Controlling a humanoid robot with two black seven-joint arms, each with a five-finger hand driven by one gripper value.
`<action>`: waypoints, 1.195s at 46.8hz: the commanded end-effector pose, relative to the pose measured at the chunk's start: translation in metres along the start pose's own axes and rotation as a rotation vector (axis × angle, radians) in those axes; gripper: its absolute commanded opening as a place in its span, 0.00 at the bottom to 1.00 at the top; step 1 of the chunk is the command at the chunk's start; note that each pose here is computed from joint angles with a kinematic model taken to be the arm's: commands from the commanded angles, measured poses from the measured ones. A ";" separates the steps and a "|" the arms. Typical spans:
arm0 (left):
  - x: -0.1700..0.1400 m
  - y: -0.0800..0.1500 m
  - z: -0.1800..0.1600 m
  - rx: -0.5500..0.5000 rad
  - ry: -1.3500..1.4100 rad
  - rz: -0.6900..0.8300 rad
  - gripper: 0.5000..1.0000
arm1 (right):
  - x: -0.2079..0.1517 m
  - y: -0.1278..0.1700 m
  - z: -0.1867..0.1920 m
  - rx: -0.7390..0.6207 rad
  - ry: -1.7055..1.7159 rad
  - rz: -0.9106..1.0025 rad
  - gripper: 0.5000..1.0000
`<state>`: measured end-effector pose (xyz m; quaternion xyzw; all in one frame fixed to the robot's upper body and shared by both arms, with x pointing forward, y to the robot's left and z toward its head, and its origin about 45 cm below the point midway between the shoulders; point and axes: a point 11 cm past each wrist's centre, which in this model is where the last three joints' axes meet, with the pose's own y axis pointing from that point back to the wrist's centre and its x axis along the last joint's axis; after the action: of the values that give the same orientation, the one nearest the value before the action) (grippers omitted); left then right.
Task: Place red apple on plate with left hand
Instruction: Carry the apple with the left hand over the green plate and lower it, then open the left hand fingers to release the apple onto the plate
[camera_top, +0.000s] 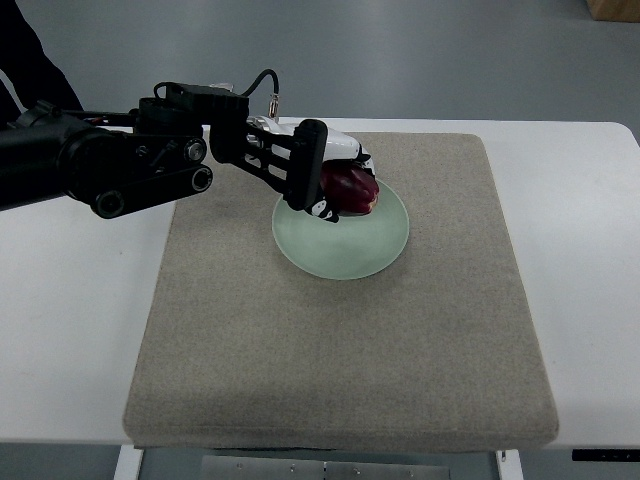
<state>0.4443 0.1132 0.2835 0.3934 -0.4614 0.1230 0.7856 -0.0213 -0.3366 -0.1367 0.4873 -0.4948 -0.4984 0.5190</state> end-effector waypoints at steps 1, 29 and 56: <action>-0.007 -0.001 -0.001 0.000 0.002 -0.017 0.00 | 0.000 0.000 0.000 0.001 0.000 0.000 0.86; -0.041 -0.002 -0.014 0.028 -0.006 -0.082 0.15 | 0.000 0.000 0.000 0.001 0.000 0.000 0.86; -0.022 0.002 -0.011 0.004 0.026 0.006 0.98 | 0.000 0.000 0.001 -0.001 0.000 0.000 0.86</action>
<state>0.4378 0.1247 0.2608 0.3934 -0.4510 0.1305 0.7904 -0.0214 -0.3366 -0.1367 0.4872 -0.4947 -0.4984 0.5191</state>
